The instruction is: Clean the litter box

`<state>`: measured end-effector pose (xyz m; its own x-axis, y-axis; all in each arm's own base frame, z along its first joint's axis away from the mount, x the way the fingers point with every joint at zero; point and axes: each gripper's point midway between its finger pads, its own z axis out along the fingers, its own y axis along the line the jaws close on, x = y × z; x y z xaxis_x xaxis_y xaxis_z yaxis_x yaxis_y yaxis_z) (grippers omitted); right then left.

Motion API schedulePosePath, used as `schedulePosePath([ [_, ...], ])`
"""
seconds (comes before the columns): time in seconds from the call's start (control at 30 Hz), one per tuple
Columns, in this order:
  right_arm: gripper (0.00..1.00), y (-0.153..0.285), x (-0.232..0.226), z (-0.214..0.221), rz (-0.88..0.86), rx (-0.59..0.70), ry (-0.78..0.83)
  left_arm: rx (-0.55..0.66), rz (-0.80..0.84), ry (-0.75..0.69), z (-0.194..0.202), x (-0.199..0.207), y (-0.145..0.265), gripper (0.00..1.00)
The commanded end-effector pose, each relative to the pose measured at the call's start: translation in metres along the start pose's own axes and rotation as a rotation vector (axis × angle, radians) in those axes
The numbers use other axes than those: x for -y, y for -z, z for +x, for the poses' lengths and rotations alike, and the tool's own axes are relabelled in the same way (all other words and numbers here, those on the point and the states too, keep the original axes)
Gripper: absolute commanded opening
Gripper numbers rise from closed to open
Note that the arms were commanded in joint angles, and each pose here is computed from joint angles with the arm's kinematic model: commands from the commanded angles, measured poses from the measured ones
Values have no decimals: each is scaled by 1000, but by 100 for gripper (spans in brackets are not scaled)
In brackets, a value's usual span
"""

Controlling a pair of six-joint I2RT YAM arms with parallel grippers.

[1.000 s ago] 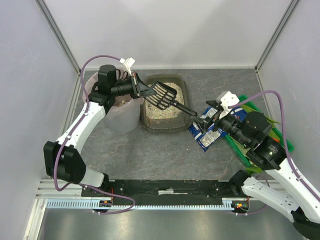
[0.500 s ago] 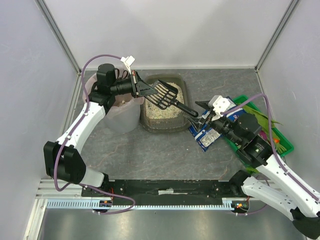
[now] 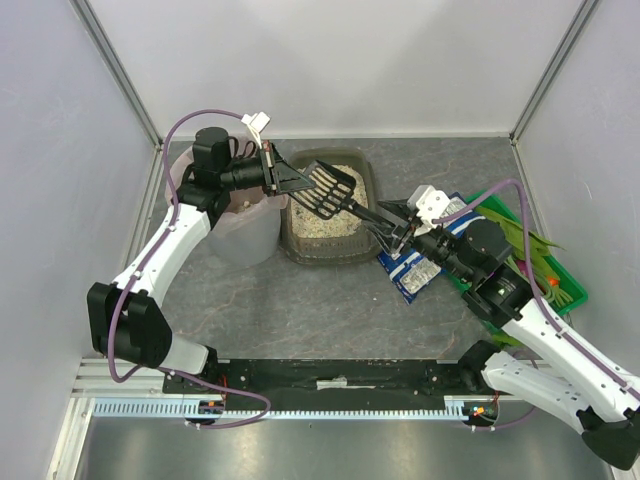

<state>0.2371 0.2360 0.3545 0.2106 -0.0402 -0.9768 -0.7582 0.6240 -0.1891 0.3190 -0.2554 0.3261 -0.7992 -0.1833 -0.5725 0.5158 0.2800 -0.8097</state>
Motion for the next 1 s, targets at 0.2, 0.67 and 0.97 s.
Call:
schedulePosePath([
  [0.2,37,-6,2,-21,-5,73,7,5,60,-24,-4,14,2,2],
  [0.67,0,-3,3,-26,6,79,-18,30,-48,-89,-10,0,5,22],
  [0.97,0,11,21,-18,134,7,-80,67,-77,-195,-17,7,12,74],
])
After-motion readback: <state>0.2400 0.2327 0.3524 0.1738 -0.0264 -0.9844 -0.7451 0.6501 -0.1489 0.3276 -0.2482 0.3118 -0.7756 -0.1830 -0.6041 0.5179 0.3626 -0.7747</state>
